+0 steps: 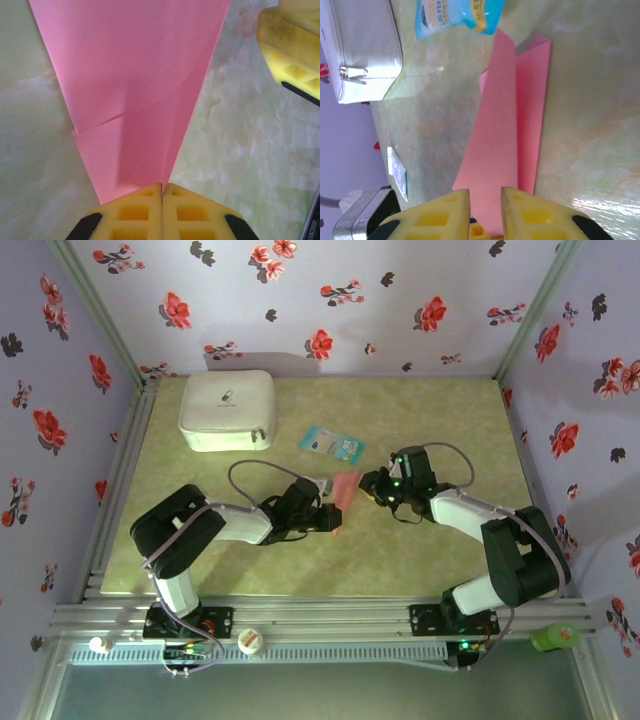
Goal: Fold a paper plane with a square sheet of paper (pick it up from the middle)
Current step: Fold the wing for the fifth time at the center of the table.
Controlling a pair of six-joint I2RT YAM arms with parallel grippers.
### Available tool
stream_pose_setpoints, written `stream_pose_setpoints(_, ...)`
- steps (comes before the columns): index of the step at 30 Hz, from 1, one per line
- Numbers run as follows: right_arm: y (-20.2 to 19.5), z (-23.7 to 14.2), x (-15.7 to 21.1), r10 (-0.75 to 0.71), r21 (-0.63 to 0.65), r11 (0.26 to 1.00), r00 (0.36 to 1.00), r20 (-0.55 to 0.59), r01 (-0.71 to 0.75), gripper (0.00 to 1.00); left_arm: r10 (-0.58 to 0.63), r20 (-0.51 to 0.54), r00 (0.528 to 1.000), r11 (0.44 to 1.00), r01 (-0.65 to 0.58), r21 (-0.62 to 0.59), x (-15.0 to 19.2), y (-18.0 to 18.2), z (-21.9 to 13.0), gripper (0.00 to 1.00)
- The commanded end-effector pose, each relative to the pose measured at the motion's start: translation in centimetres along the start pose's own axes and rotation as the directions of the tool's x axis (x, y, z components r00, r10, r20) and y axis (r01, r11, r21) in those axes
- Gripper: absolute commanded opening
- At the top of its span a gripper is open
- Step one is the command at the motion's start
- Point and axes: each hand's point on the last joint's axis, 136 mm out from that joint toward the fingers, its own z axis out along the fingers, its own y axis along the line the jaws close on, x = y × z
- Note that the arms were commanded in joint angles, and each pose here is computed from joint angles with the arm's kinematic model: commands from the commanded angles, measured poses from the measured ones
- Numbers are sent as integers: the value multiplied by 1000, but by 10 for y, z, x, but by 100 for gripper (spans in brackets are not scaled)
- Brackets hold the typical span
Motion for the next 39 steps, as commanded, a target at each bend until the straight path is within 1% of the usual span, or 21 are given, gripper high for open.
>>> stream_pose_setpoints(1,5,8,12,-50,-49,998,997,-52,48,19,-28,-17,999,999,29,31,4,2,3,0)
stream_pose_setpoints(7,4,17,18,-53,-66,997,995,-80,48,17,-55,-24,998,996,57,69,3,0,6,0)
stream_pose_setpoints(19,3,25,21,-42,-107,994,994,-102,31,14,-140,-20,990,977,141,160,1,1,7,0)
stream_pose_setpoints(22,3,29,22,-46,-113,993,992,-114,33,13,-147,-24,989,975,149,165,2,3,8,0)
stream_pose_setpoints(31,2,30,17,-50,-104,994,994,-98,40,13,-165,-9,986,970,164,180,0,4,4,0)
stream_pose_setpoints(39,0,30,19,-46,-110,993,993,-106,35,13,-221,20,975,954,212,210,-2,14,0,0)
